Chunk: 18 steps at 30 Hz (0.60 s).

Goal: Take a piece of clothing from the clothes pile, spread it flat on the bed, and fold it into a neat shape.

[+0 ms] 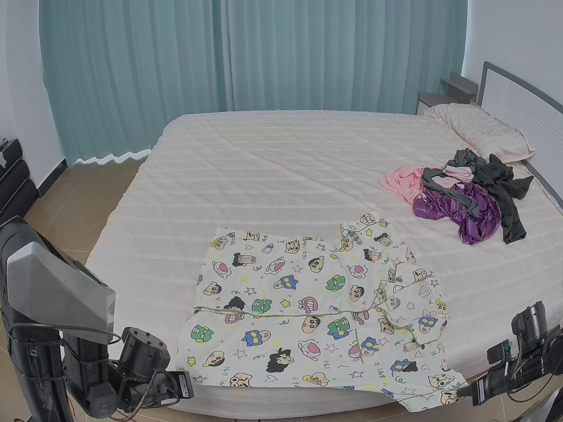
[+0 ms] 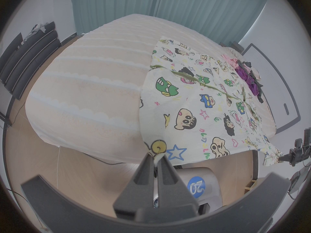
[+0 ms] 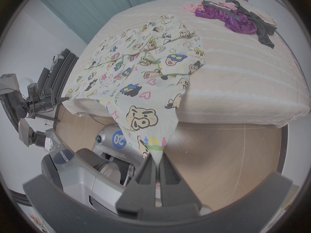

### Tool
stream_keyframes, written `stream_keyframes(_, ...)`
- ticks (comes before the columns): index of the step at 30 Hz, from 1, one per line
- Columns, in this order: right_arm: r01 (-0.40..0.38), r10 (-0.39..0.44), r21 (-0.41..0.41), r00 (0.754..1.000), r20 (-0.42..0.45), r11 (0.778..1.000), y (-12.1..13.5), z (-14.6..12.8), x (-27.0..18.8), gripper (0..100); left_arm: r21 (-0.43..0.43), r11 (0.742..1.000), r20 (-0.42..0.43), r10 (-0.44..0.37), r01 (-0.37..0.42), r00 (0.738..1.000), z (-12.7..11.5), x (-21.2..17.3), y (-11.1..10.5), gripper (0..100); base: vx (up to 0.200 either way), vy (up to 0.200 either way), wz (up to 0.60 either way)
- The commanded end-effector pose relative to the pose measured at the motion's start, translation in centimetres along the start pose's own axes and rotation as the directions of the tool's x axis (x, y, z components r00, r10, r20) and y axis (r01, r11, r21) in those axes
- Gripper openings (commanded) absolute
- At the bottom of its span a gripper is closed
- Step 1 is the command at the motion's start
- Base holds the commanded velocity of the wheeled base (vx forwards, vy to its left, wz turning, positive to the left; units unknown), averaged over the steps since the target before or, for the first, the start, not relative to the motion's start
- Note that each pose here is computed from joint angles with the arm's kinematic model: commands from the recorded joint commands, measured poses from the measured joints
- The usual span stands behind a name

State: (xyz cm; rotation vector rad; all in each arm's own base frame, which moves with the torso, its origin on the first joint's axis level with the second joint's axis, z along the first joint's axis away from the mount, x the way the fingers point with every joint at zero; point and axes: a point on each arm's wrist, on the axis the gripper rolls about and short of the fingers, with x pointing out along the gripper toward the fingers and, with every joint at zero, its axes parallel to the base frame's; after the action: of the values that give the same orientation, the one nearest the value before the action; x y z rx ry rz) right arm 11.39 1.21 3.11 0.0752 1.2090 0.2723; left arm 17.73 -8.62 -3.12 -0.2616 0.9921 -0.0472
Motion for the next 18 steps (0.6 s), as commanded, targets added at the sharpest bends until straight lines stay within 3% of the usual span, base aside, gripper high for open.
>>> stream_keyframes(1,-0.002,0.001,0.006,0.998,0.057,1.000,0.0,0.8,-0.5,0,-0.009,0.999,0.054,-0.035,0.035,0.998,0.9,-0.6,-0.5,0,0.000,0.000,0.00)
stream_keyframes(6,-0.006,-0.002,0.050,0.990,0.142,0.999,0.0,3.2,-0.8,0,-0.033,0.995,0.167,-0.090,0.097,0.982,3.5,-0.6,-1.6,0,0.000,0.000,0.00)
stream_keyframes(11,-0.009,-0.001,0.063,0.987,0.160,0.998,-0.1,4.6,-0.6,0,-0.064,0.994,0.169,-0.076,0.088,0.983,5.6,0.3,-2.5,0,0.000,0.000,0.00)
stream_keyframes(13,-0.011,-0.001,0.082,0.989,0.147,0.997,-0.3,5.6,0.0,0,-0.159,0.984,0.143,-0.057,0.080,0.988,8.4,0.0,-3.5,0,0.000,0.000,0.00)
stream_keyframes(18,-0.012,-0.002,0.092,0.990,0.142,0.996,-0.6,7.0,0.9,0,-0.259,0.966,0.005,-0.007,0.008,1.000,11.1,0.1,-5.2,0,0.000,0.000,0.00)
